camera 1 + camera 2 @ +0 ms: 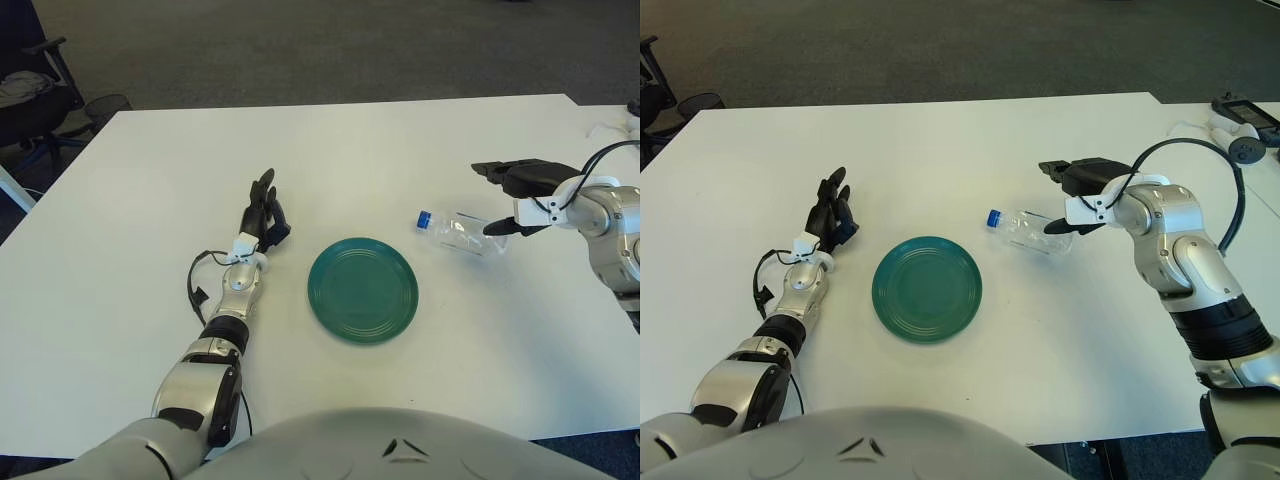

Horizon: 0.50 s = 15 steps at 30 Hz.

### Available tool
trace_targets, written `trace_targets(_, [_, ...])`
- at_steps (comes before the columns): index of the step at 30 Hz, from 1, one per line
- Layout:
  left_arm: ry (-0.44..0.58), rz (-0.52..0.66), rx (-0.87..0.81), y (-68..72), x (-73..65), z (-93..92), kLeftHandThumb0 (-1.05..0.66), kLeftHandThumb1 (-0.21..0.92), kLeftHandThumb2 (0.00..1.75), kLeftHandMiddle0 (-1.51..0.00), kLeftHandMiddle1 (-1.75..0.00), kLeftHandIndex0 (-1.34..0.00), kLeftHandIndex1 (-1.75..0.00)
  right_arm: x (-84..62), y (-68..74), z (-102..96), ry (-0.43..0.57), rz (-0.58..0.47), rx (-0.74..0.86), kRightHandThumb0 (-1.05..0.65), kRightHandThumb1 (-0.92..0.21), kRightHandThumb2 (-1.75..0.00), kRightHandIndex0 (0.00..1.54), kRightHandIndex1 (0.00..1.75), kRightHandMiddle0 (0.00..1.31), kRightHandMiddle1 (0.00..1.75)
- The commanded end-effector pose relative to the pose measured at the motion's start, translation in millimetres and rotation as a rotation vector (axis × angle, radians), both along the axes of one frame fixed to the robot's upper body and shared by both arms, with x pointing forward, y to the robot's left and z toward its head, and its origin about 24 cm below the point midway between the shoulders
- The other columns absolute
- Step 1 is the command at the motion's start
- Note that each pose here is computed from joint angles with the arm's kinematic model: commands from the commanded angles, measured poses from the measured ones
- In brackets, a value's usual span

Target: Put the bottle into the plate.

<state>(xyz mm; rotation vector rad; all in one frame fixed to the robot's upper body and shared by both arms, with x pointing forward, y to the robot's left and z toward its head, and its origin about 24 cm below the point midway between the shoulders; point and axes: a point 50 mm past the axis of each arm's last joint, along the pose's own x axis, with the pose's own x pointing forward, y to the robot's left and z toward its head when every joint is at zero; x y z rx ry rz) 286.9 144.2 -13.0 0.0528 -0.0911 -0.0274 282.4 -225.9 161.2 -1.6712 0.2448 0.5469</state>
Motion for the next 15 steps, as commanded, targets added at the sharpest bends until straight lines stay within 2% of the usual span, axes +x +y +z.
trace_targets(1, [0.188,0.016,-0.001,1.8,-39.5,-43.8,-0.86,0.92,1.05,-0.25,-0.01,0.00,-0.50,-2.3,3.5,8.7,0.013,0.032,-0.022,-1.05,-0.92,-0.47,0.00,0.00,0.00,0.00])
trace_targets(6, [0.200,0.019,-0.004,1.0,-38.5,-44.5,-0.86,0.92,1.04,-0.25,-0.01,0.00,-0.49,-3.1,7.2,8.8,0.060,0.032,-0.049,-1.05,-0.92,-0.47,0.00,0.00,0.00,0.00])
trace_targets(15, [0.201,0.020,-0.019,-2.5,-37.5,-44.4,-0.84,0.92,1.04,-0.26,-0.02,0.00,-0.50,-1.8,15.3,3.0,0.084,0.030,-0.050,-1.05,-0.92,-0.46,0.00,0.00,0.00,0.00])
